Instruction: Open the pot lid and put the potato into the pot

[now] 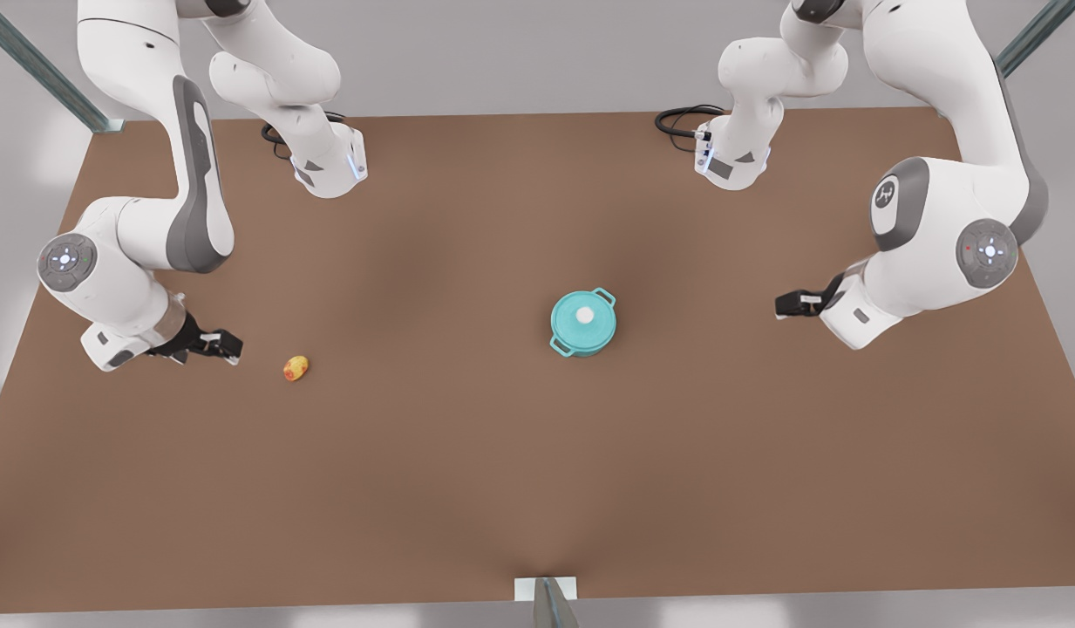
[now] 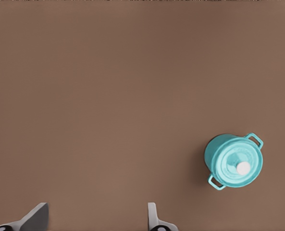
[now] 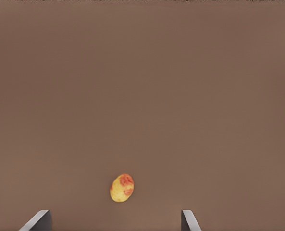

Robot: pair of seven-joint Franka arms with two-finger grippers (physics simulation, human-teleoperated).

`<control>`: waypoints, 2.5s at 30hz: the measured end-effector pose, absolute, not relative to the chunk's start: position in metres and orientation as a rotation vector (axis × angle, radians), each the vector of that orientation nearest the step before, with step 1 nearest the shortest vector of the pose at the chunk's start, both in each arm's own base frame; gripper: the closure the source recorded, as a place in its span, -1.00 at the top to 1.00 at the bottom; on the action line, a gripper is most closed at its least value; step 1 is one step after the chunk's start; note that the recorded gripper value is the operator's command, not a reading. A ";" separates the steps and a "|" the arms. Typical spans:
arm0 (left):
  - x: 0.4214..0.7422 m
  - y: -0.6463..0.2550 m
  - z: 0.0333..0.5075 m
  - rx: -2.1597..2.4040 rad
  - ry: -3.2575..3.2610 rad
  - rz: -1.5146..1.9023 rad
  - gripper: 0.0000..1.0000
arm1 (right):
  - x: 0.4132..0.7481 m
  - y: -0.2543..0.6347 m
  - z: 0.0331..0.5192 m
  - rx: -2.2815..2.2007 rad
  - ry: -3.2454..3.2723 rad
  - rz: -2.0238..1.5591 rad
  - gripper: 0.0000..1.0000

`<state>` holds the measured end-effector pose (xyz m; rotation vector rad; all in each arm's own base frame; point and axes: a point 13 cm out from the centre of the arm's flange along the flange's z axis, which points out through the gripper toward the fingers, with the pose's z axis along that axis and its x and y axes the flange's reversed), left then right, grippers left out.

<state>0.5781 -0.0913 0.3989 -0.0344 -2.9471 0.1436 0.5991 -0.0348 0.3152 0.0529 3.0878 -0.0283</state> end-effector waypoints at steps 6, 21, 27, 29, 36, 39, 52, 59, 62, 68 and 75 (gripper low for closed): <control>0.588 -0.121 0.403 -0.101 -2.973 0.141 1.00 | 0.602 -0.028 0.301 0.072 3.097 -0.019 1.00; 0.496 -0.414 0.223 -0.256 -2.947 -0.081 1.00 | 0.521 0.012 0.146 0.137 3.251 -0.038 1.00; 0.475 -0.432 0.171 -0.092 -3.001 -0.059 1.00 | 0.522 0.005 0.107 0.240 3.219 -0.044 1.00; 0.473 -0.437 0.163 -0.049 -3.028 -0.040 1.00 | 0.525 0.002 0.101 0.276 3.201 -0.045 1.00; 0.478 -0.443 0.140 0.068 -3.100 -0.012 1.00 | 0.526 0.000 0.070 0.361 3.172 -0.049 1.00; 0.481 -0.435 0.132 0.097 -3.124 -0.030 1.00 | 0.526 0.000 0.058 0.386 3.159 -0.049 1.00; 0.475 -0.421 0.118 0.150 -3.164 -0.094 1.00 | 0.522 -0.018 0.036 0.488 3.107 -0.057 1.00; 0.454 -0.420 0.103 0.168 -3.143 -0.126 1.00 | 0.525 -0.016 0.030 0.502 3.089 -0.054 0.87; 0.451 -0.419 0.098 0.183 -3.140 -0.127 0.82 | 0.527 -0.015 0.030 0.511 3.079 -0.052 0.72; 0.455 -0.418 0.103 0.235 -3.160 -0.137 -0.39 | 0.530 -0.014 0.033 0.528 3.063 -0.047 0.77; 0.466 -0.416 0.111 0.311 -3.166 -0.115 -0.46 | 0.528 -0.003 0.032 0.528 3.063 -0.044 0.70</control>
